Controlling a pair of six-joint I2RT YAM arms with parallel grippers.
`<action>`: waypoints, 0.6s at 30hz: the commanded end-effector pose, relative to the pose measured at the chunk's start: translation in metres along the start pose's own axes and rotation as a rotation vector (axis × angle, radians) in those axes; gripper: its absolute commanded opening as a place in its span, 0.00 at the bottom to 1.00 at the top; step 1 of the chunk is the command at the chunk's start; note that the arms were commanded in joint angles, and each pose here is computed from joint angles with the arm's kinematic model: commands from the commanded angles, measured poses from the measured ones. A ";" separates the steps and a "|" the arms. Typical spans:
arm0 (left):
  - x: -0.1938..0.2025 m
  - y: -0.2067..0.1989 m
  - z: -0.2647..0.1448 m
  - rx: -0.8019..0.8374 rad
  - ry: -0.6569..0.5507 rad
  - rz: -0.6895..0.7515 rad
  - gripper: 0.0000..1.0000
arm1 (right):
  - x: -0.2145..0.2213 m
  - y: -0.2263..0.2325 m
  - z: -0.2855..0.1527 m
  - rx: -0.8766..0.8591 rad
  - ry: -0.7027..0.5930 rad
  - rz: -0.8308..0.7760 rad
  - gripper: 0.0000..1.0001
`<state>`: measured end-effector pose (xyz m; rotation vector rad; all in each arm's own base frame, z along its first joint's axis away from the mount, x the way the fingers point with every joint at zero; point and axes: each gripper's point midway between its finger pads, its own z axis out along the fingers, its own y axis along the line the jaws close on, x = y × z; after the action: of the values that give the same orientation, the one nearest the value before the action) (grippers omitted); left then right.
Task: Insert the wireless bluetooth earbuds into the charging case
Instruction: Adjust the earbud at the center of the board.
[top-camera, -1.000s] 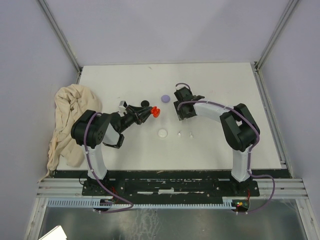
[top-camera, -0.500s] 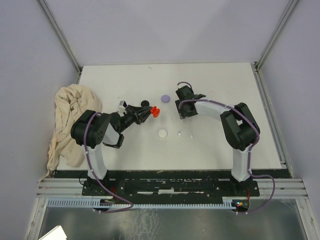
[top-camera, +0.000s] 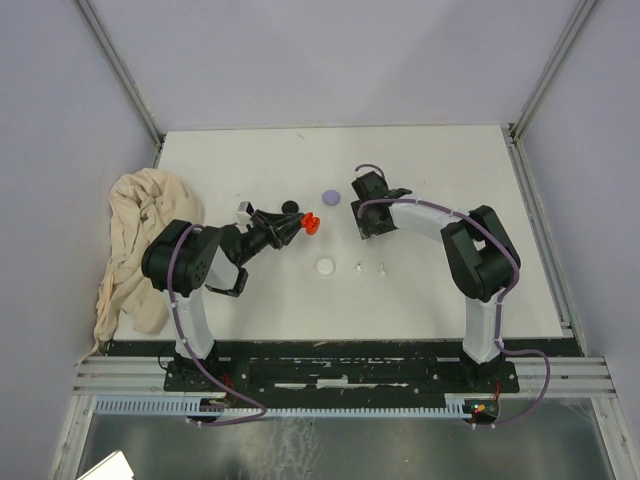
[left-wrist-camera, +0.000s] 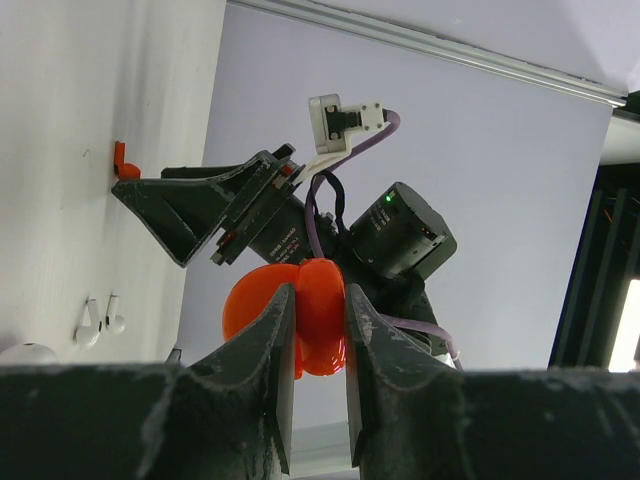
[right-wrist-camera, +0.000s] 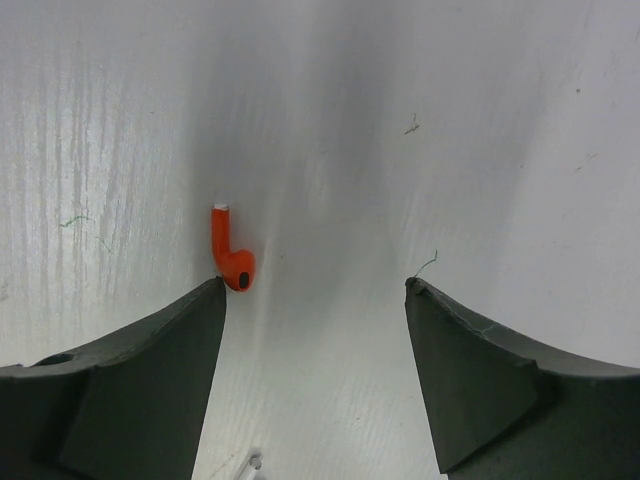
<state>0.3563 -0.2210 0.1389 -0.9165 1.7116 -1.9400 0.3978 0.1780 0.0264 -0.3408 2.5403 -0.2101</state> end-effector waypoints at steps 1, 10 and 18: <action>0.013 -0.038 -0.006 0.170 0.043 0.157 0.03 | -0.011 -0.013 -0.012 0.030 -0.021 0.034 0.81; 0.013 -0.038 -0.006 0.170 0.043 0.157 0.03 | -0.021 -0.021 -0.006 0.037 -0.038 0.059 0.81; 0.012 -0.038 -0.006 0.169 0.042 0.155 0.03 | -0.033 -0.026 0.002 0.034 -0.047 0.072 0.81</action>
<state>0.3563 -0.2210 0.1389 -0.9165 1.7116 -1.9400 0.4111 0.1594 0.0334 -0.2684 2.5421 -0.2270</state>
